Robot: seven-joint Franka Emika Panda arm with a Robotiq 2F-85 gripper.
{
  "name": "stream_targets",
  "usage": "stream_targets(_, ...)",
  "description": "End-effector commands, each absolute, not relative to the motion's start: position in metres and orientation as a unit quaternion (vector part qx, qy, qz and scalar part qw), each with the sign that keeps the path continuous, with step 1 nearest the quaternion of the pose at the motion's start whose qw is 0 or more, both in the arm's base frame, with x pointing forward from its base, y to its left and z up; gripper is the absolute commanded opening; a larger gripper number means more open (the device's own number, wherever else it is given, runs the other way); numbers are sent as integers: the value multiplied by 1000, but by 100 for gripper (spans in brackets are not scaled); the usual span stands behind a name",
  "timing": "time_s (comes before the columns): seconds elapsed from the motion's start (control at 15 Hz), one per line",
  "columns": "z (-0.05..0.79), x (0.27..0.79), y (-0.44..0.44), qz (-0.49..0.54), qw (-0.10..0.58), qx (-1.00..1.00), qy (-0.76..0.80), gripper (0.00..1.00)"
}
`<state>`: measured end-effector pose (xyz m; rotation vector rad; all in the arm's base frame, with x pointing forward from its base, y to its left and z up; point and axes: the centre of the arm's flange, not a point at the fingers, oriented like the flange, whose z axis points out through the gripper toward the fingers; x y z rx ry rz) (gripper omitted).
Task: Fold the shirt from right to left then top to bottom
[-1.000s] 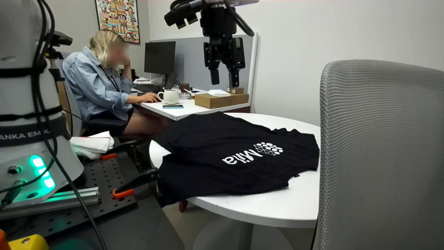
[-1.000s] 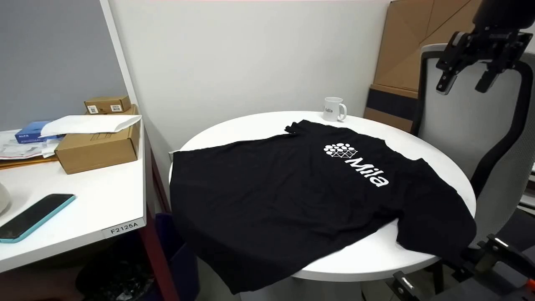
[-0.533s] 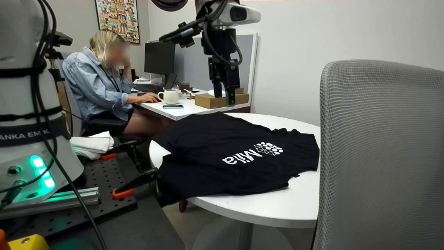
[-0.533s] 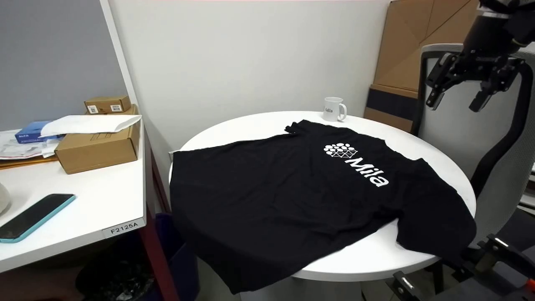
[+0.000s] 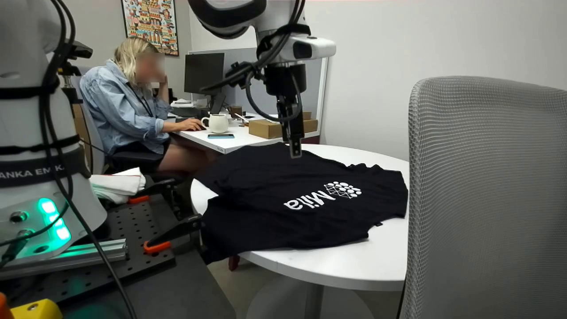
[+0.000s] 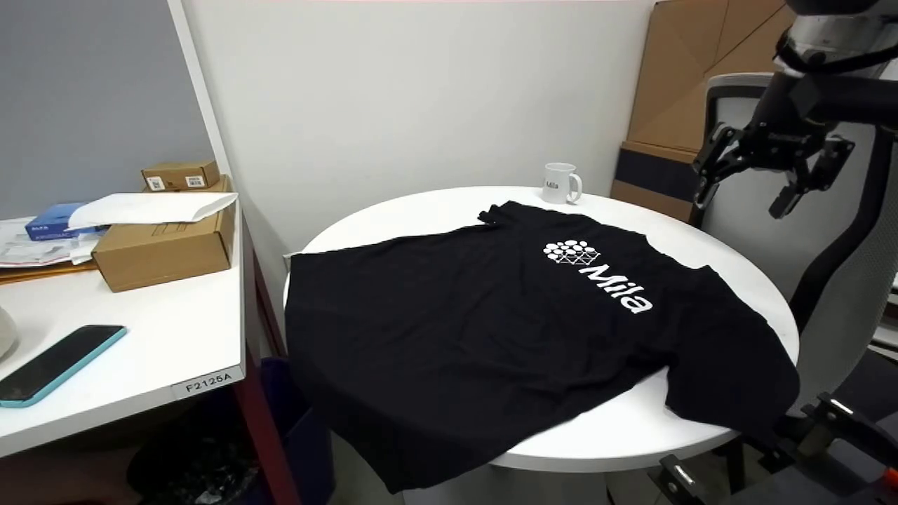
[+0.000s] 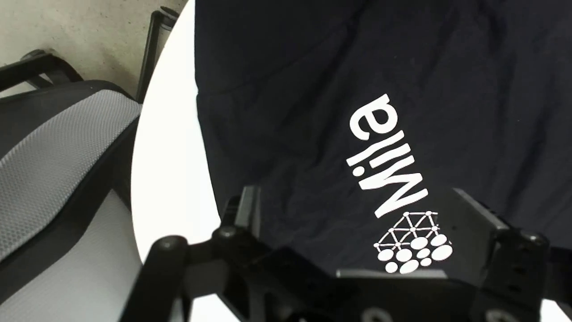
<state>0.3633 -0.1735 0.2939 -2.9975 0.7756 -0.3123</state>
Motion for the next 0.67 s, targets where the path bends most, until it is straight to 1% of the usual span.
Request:
stream_targets(0.0,244,325,-157,-99,15,-950,294,100)
stream_targets(0.33,207,294,-175,-73,14,-934,349,100)
stream_targets(0.6,199,272,-187,-64,20,-921,384,100)
